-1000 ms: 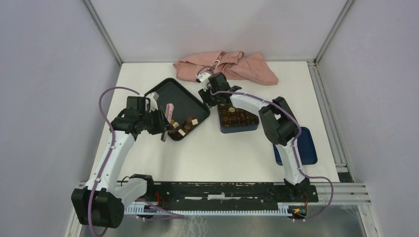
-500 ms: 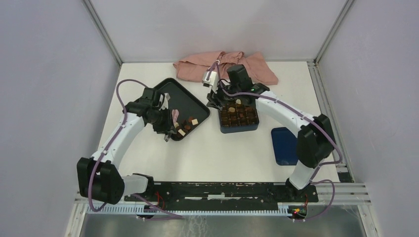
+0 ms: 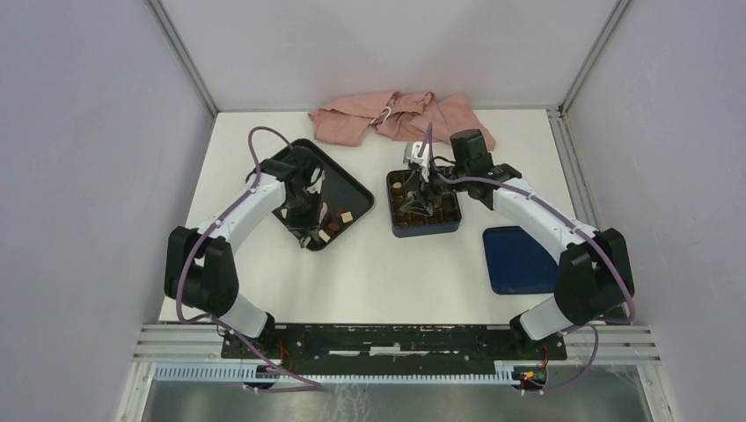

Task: Pack the chocolate
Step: Pick up the fake chocolate from the plate.

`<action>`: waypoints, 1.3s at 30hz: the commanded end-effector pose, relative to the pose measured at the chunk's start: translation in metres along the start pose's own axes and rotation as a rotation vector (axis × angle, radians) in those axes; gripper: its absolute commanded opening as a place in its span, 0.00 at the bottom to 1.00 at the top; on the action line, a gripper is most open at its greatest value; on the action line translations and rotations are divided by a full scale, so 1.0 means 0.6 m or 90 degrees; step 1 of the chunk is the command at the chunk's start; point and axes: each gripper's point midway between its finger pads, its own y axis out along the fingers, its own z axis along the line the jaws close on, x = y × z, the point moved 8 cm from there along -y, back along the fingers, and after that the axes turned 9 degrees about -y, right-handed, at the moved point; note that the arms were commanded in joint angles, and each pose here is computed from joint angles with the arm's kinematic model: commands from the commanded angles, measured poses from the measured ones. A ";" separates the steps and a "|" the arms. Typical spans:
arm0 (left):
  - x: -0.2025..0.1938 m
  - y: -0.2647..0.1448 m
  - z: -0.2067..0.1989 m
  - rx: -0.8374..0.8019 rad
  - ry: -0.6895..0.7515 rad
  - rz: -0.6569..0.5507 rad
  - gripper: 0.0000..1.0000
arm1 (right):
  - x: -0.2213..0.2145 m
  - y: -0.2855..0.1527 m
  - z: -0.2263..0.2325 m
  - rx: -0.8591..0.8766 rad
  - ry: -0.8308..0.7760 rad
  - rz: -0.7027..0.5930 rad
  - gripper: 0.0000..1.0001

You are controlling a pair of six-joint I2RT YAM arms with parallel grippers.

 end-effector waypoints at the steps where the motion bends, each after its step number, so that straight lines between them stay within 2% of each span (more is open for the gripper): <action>1: 0.023 -0.018 -0.001 0.039 0.041 -0.019 0.35 | 0.025 0.002 0.002 0.044 -0.032 -0.043 0.65; 11: 0.040 -0.005 -0.005 0.056 0.064 0.004 0.38 | -0.002 0.012 -0.006 0.057 0.000 -0.031 0.65; 21: 0.035 0.007 -0.023 0.017 0.077 0.026 0.39 | -0.014 0.014 -0.009 0.061 0.015 -0.024 0.65; 39: 0.027 0.030 -0.012 0.049 0.075 0.056 0.39 | -0.019 0.017 -0.009 0.068 0.022 -0.024 0.65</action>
